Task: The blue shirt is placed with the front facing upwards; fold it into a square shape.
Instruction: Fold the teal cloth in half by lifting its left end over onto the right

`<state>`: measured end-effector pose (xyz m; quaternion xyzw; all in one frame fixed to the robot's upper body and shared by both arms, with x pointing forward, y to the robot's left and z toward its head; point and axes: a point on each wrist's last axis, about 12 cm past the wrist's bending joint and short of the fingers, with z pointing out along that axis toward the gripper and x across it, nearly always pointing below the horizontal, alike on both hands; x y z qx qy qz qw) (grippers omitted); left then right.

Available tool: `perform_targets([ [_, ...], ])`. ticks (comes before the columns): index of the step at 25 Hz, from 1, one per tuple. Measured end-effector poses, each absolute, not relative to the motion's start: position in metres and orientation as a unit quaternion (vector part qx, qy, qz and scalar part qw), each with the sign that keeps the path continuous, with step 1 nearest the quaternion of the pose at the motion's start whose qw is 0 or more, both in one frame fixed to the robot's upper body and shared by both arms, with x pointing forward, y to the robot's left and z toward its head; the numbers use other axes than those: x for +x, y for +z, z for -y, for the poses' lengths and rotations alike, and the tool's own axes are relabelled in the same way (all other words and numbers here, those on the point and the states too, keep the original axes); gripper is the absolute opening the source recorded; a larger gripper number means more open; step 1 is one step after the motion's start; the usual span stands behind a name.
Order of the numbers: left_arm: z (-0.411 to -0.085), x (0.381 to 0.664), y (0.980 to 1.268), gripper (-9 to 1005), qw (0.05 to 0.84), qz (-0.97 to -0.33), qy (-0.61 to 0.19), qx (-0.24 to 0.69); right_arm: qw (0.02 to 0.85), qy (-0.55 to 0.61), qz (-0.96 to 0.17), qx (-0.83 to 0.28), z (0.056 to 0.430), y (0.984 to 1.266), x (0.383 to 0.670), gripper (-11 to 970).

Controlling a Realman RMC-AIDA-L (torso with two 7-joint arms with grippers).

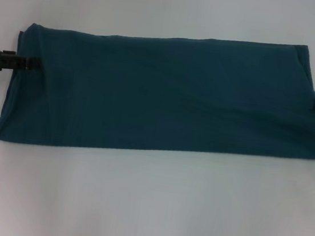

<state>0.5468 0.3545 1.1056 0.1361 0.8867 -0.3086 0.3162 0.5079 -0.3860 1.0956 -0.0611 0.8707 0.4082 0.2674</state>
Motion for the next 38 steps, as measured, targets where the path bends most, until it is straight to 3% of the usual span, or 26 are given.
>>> perform_targets([
  [4,-0.352,0.547,1.103,861,0.315,-0.887,-0.311,0.135,0.252,0.41,-0.874,-0.066,0.376,1.087,0.512,438],
  [15,-0.35,0.546,1.1,859,0.314,-0.886,-0.312,0.136,0.239,0.375,-0.894,-0.052,0.367,1.064,0.519,196],
  [18,-0.35,0.547,1.099,859,0.315,-0.887,-0.31,0.134,0.24,0.363,-0.899,-0.046,0.366,1.059,0.521,9],
  [29,-0.35,0.547,1.096,860,0.316,-0.887,-0.309,0.134,0.24,0.343,-0.907,-0.043,0.363,1.053,0.526,3],
  [38,-0.348,0.549,1.096,859,0.317,-0.886,-0.309,0.135,0.297,0.393,-0.868,-0.059,0.368,1.076,0.526,3],
])
